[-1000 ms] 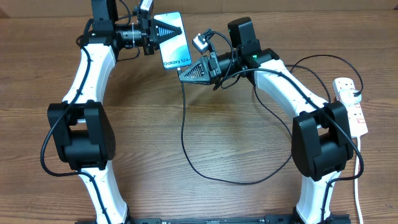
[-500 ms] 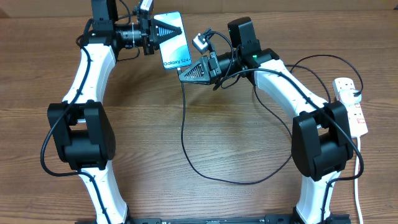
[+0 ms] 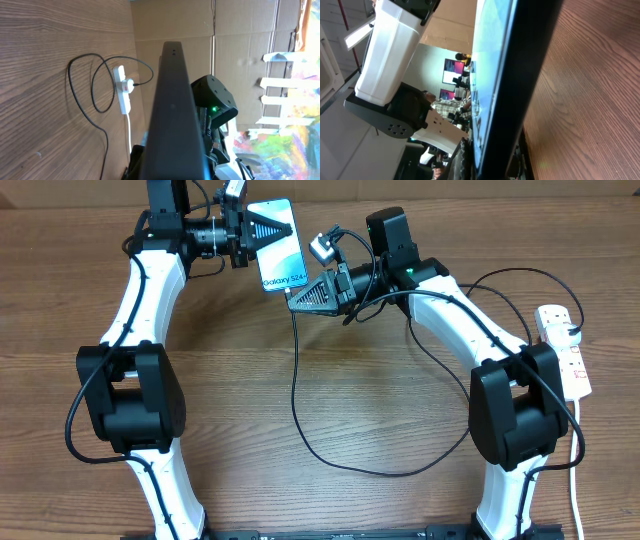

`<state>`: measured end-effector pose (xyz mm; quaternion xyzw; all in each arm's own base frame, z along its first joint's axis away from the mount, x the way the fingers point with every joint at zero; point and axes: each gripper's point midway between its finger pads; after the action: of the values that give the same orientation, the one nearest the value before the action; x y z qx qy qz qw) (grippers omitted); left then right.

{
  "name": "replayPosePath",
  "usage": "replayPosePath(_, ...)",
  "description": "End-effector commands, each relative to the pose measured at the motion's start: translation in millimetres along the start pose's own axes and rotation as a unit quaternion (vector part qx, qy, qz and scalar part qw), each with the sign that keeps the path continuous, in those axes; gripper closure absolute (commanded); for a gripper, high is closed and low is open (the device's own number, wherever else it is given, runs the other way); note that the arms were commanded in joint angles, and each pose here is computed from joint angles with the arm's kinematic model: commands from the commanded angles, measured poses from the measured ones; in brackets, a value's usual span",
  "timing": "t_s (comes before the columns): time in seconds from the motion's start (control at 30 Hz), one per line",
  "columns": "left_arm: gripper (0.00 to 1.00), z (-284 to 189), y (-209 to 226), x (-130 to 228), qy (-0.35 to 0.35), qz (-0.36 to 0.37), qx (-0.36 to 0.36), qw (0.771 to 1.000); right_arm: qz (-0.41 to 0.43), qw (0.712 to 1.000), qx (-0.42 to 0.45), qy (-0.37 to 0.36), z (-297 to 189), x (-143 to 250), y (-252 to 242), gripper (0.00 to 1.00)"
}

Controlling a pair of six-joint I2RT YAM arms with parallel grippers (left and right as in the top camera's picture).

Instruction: Plug charger to phone and switch on socket

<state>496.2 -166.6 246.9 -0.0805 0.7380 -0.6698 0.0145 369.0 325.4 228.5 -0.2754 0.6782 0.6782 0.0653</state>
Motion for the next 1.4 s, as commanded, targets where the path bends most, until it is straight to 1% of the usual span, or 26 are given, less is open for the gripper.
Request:
replayPosePath(0.0, 0.96, 0, -22, 14, 0.024, 0.014, 0.017, 0.999, -0.027, 1.000, -0.002, -0.003, -3, -6, 16, 0.96)
replayPosePath(0.17, 0.96, 1, -21, 13, 0.019, 0.002, 0.013, 1.000, -0.024, 1.000, -0.004, -0.002, -3, -6, 16, 0.96)
replayPosePath(0.57, 0.96, 1, -20, 12, 0.018, 0.002, 0.013, 1.000, -0.023, 1.000, -0.003, -0.002, -3, -6, 16, 0.96)
replayPosePath(0.9, 0.96, 1, -22, 15, 0.024, 0.004, 0.017, 1.000, -0.034, 0.999, 0.005, -0.008, -3, -11, 15, 0.96)
replayPosePath(1.1, 0.96, 1, -22, 15, 0.026, 0.005, 0.018, 0.999, -0.023, 0.999, 0.028, -0.021, -3, -17, 8, 0.96)
replayPosePath(1.37, 0.96, 1, -22, 15, 0.026, 0.007, 0.018, 0.999, -0.020, 0.999, 0.027, -0.021, -3, -17, 8, 0.96)
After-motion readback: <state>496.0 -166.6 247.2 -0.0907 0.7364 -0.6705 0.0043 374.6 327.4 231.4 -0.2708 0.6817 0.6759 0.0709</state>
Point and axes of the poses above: each gripper's point midway between its finger pads, its own z axis out along the fingers, its own y axis along the line the jaws close on, x = y × z, and after that the axes turned 11 degrees about -z, right-handed
